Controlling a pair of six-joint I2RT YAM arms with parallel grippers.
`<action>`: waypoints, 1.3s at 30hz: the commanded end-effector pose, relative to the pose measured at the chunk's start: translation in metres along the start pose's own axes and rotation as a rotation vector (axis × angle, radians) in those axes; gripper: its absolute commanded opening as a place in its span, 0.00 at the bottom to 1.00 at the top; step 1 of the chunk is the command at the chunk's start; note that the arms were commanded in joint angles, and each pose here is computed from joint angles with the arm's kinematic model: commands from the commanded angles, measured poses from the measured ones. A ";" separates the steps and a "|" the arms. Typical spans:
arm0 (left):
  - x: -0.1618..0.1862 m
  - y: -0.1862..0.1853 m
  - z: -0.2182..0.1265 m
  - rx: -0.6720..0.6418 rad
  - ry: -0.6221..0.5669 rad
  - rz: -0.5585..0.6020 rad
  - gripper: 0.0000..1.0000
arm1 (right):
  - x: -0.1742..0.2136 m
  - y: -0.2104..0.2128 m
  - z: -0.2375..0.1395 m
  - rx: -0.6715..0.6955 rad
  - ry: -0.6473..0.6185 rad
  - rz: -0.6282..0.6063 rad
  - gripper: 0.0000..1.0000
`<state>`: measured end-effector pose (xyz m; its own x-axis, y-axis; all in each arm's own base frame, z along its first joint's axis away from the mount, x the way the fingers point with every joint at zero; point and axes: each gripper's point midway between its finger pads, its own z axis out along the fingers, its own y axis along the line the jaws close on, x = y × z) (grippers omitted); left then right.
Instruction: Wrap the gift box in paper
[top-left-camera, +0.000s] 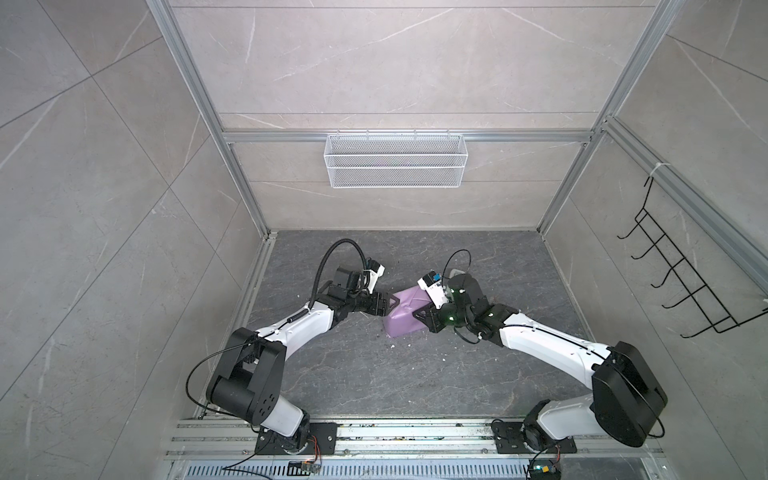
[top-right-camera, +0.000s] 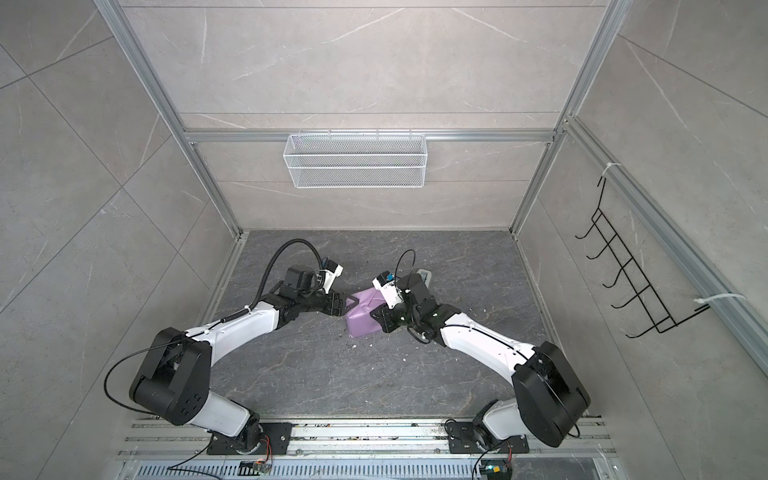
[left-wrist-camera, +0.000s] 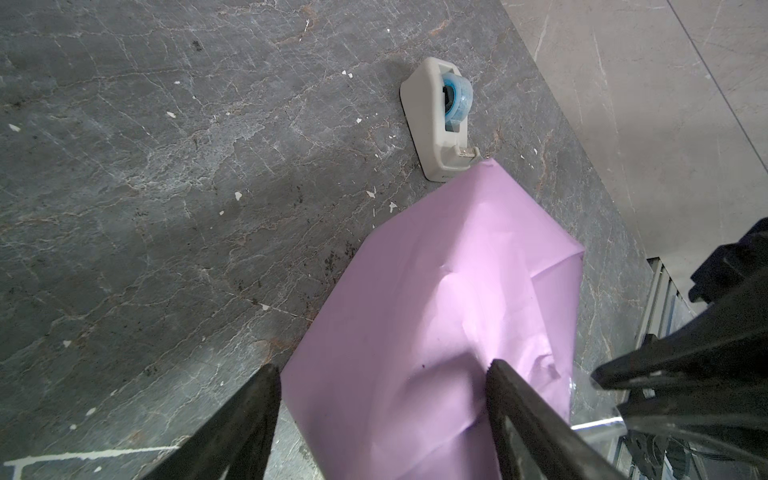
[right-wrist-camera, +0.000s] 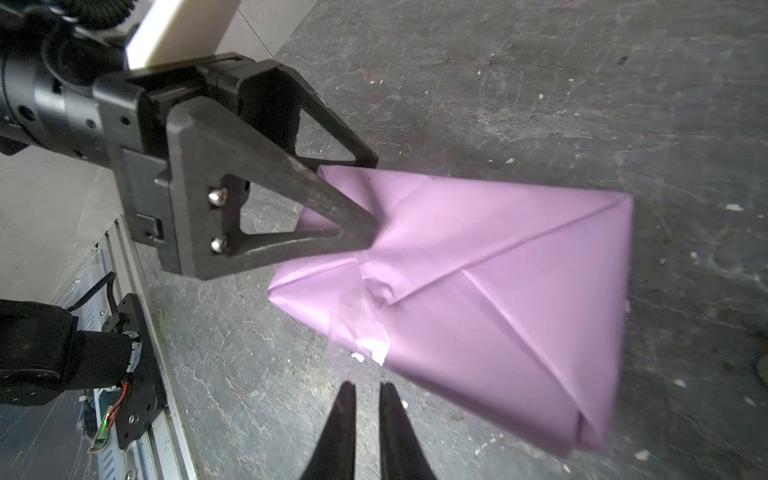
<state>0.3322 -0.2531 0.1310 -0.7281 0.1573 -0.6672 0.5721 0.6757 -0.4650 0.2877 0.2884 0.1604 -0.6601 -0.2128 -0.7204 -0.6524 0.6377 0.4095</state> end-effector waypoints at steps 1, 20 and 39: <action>0.028 0.008 0.004 -0.026 0.091 -0.017 0.79 | -0.016 0.015 -0.015 -0.103 -0.070 0.010 0.19; 0.027 0.008 0.004 -0.027 0.090 -0.015 0.79 | 0.001 0.010 0.017 -0.109 -0.003 0.033 0.06; 0.029 0.009 0.005 -0.028 0.093 -0.017 0.79 | -0.006 0.021 0.026 -0.180 0.005 0.045 0.00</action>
<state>0.3322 -0.2531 0.1310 -0.7281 0.1573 -0.6672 0.5721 0.6757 -0.4650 0.2844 0.3107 0.1413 -0.7107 -0.2084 -0.6720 -0.6541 0.5473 0.5221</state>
